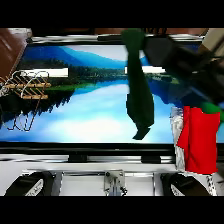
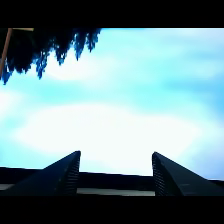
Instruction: Fold the shirts.
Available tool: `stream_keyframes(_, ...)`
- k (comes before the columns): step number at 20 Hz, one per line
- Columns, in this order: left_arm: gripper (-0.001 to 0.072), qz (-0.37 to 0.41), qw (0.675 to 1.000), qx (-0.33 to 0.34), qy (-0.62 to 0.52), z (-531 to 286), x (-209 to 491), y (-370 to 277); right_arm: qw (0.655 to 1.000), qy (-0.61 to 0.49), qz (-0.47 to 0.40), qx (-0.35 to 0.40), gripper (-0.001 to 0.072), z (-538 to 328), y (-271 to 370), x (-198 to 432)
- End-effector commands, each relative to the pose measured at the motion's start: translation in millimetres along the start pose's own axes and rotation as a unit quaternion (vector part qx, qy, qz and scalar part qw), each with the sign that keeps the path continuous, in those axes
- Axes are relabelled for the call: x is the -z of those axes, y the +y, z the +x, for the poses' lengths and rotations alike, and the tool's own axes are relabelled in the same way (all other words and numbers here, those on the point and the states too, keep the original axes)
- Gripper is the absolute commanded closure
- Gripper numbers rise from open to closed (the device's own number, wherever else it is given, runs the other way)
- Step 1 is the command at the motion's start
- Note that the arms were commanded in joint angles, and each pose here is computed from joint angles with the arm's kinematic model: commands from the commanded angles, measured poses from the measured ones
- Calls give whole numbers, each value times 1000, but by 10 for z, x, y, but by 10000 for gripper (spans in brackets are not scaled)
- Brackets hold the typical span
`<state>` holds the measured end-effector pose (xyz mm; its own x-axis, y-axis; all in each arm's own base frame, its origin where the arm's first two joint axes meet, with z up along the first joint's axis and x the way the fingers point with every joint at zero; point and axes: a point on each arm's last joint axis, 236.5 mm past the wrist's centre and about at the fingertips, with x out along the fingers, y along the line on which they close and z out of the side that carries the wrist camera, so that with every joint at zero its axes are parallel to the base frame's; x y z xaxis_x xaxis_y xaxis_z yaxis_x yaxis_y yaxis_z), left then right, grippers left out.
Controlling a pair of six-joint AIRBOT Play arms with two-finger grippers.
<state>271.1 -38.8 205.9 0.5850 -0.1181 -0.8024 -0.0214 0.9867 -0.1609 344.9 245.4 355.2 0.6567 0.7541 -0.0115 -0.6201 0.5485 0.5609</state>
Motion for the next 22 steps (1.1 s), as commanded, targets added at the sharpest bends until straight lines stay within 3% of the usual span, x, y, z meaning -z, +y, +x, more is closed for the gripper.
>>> stream_keyframes(1, 162, 2, 999, -29, 16, 269, 109, 166, 993, 92, 40, -55, 637, 652, 374, 903)
stream_keyframes(3, 162, 4, 998, -58, 25, 348, 165, 315, 974, 196, 92, -69, 635, 934, 532, 1768)
stream_keyframes(4, 162, 2, 997, -75, 29, 369, 192, 400, 964, 236, 98, -68, 593, 1029, 539, 2136)
stream_keyframes(6, 163, -1, 994, -100, 46, 390, 281, 539, 951, 283, 112, -55, 192, 1119, 402, 2537)
stream_keyframes(10, 162, -15, 990, -110, 88, 591, 537, 647, 943, 327, 70, -4, 191, 856, -215, 2399)
stream_keyframes(13, 154, -45, 988, -36, 143, 1046, 943, 343, 919, 374, 20, 122, 191, 208, -1057, 2102)
stream_keyframes(14, 152, -59, 985, -13, 164, 1203, 1094, 246, 897, 399, 0, 189, 191, -113, -1419, 2034)
stream_keyframes(16, 145, -92, 971, 22, 218, 1493, 1425, 91, 821, 459, -35, 338, 191, -915, -2144, 1920)
stream_keyframes(17, 91, -100, 965, 36, 241, 1623, 1559, 31, 791, 480, -33, 378, 191, -1210, -2355, 1913)
stream_keyframes(19, 91, -96, 959, 40, 264, 1837, 1650, 43, 776, 501, 23, 383, 191, -1495, -2538, 2103)
stream_keyframes(22, 92, -126, 954, 59, 265, 2074, 1581, 155, 793, 493, 141, 330, 191, -1492, -2480, 2519)
